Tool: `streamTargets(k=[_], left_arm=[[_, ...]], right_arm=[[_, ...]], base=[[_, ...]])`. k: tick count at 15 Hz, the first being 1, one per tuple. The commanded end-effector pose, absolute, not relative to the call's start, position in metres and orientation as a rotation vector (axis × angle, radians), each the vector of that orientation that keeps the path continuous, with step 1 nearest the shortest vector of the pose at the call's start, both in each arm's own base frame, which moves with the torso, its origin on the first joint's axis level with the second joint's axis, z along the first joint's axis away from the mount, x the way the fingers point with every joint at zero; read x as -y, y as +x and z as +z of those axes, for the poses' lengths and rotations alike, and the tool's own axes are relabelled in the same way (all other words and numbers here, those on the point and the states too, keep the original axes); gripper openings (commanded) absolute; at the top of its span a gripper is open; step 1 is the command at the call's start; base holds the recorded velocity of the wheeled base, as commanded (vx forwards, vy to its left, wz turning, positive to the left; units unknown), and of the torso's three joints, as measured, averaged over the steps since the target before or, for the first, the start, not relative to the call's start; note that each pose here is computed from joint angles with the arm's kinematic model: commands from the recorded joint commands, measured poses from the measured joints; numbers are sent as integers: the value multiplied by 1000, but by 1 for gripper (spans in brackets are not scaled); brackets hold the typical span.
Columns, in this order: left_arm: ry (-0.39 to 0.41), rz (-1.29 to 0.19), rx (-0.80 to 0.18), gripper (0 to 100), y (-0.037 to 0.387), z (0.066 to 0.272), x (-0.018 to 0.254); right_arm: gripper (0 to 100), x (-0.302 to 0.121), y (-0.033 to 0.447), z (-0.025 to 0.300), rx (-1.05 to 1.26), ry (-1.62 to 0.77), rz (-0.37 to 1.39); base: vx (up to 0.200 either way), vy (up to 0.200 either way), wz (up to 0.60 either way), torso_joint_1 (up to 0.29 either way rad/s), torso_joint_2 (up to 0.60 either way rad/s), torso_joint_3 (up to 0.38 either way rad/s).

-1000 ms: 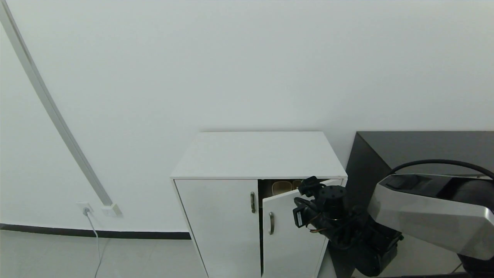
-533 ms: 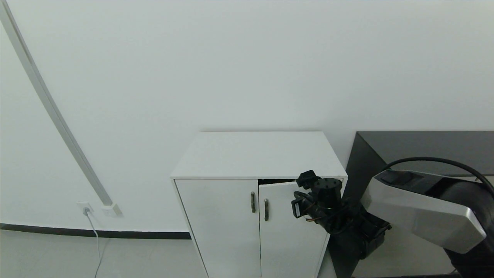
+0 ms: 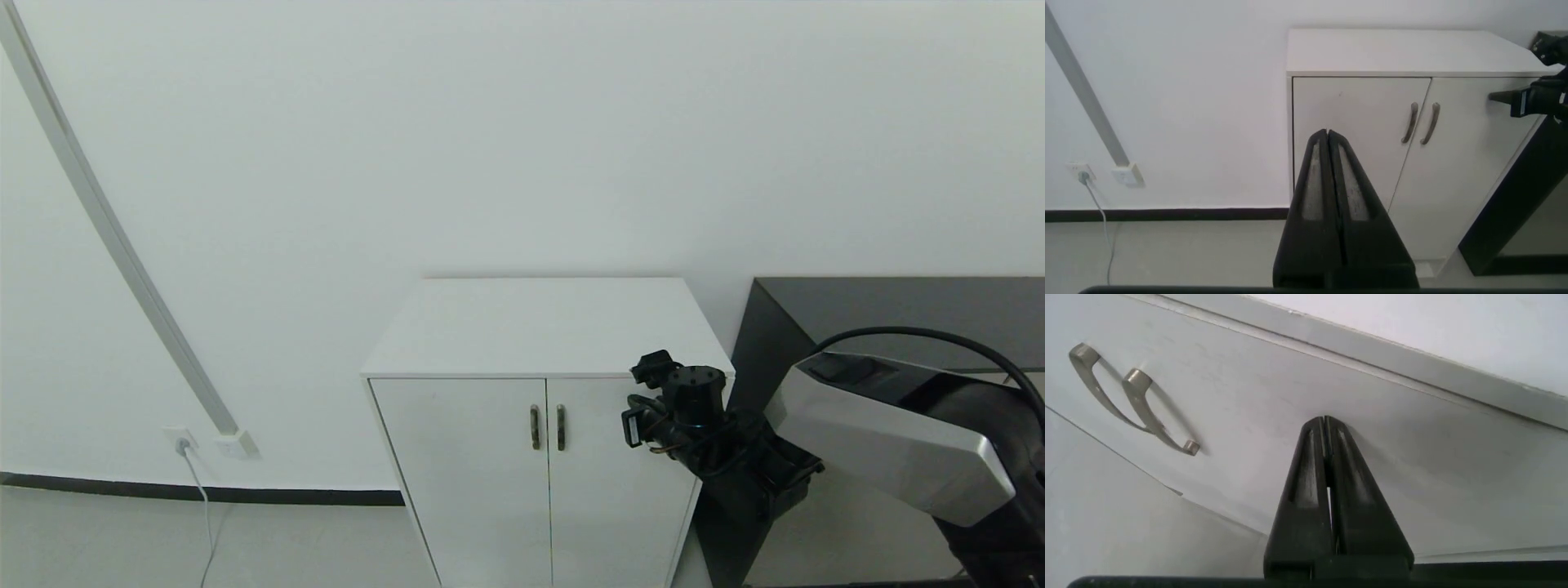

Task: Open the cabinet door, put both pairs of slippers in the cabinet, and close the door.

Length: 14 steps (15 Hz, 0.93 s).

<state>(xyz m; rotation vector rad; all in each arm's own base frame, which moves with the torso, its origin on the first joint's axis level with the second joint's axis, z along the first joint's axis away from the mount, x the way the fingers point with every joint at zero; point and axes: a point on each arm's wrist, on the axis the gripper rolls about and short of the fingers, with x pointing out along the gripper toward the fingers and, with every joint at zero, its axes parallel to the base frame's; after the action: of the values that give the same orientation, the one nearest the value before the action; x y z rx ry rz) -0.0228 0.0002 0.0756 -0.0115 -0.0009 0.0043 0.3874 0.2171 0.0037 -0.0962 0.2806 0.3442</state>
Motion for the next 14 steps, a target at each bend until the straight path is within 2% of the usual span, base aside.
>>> streamTargets(k=[1,10,14], left_arm=[[-12,5,0,0,-23,75,0],[-14,5,2,0,-23,76,0],[-12,5,-2,0,-23,76,0]], right_arm=[[0,-216,388,4,-279,-95,342],[0,-216,385,7,-273,-94,345],[0,-214,359,27,-251,-90,371]], base=[[0,0,0,0,0,0],[0,0,0,0,0,0],[0,0,0,0,0,0]])
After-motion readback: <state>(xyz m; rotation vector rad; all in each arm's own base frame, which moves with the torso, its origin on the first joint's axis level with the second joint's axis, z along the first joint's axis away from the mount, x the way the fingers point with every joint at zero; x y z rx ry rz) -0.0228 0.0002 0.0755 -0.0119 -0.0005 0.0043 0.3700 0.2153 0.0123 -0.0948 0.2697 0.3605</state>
